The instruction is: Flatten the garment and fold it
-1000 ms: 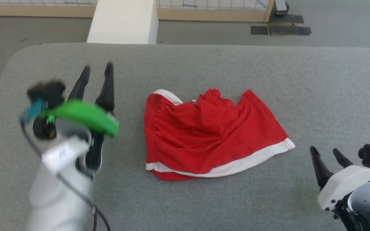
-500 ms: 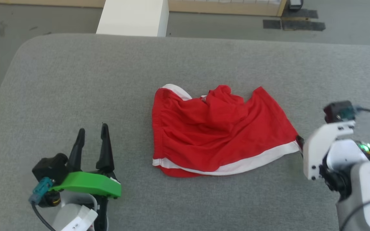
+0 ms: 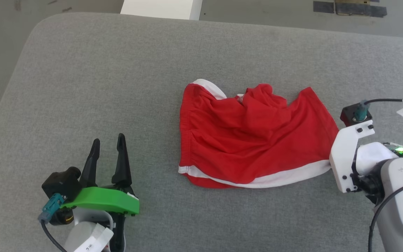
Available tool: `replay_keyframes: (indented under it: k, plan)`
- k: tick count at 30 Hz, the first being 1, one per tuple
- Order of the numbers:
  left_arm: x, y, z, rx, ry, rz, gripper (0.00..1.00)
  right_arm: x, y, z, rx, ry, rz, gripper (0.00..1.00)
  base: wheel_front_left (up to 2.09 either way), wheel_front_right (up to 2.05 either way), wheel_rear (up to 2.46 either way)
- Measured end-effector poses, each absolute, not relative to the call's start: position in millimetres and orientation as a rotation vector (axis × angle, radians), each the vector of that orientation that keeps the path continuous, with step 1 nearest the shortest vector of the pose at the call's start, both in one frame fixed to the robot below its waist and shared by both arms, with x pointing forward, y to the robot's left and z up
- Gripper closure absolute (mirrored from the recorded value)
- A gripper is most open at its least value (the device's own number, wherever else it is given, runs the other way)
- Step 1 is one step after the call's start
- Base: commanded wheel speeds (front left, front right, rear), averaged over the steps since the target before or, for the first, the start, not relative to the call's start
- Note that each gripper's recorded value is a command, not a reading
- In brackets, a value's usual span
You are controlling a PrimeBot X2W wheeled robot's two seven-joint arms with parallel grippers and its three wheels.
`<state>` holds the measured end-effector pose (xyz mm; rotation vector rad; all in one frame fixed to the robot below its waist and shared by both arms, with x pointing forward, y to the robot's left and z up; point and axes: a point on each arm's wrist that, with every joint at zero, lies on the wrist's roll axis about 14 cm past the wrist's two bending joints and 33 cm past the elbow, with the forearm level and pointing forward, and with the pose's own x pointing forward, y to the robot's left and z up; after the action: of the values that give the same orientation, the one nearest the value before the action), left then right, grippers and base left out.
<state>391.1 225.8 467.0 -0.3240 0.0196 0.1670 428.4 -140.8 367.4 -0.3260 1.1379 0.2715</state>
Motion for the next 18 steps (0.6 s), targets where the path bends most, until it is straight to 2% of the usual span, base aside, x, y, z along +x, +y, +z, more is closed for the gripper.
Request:
replay_keyframes:
  k: [1,2,6,9,13,18]
  plan:
    - [391,227,466,-0.325,0.021,0.17,0.0,429,-141,368,-0.326,1.145,0.275,0.8,0.0,0.0,0.0]
    - [390,227,466,-0.325,0.021,0.17,0.0,429,-140,369,-0.324,1.147,0.276,1.0,0.0,0.0,0.0]
    - [389,222,462,-0.335,0.043,0.153,0.0,428,-136,375,-0.289,1.136,0.29,1.0,0.0,0.0,0.0]
    - [387,208,451,-0.357,0.139,0.102,0.0,426,-138,379,-0.27,1.113,0.283,1.0,0.0,0.0,0.0]
    - [379,171,434,-0.392,0.374,-0.057,0.0,420,-144,384,-0.262,1.107,0.264,1.0,0.0,0.0,0.0]
    - [368,144,438,-0.344,0.614,-0.222,0.0,414,-145,387,-0.262,1.1,0.261,1.0,0.0,0.0,0.0]
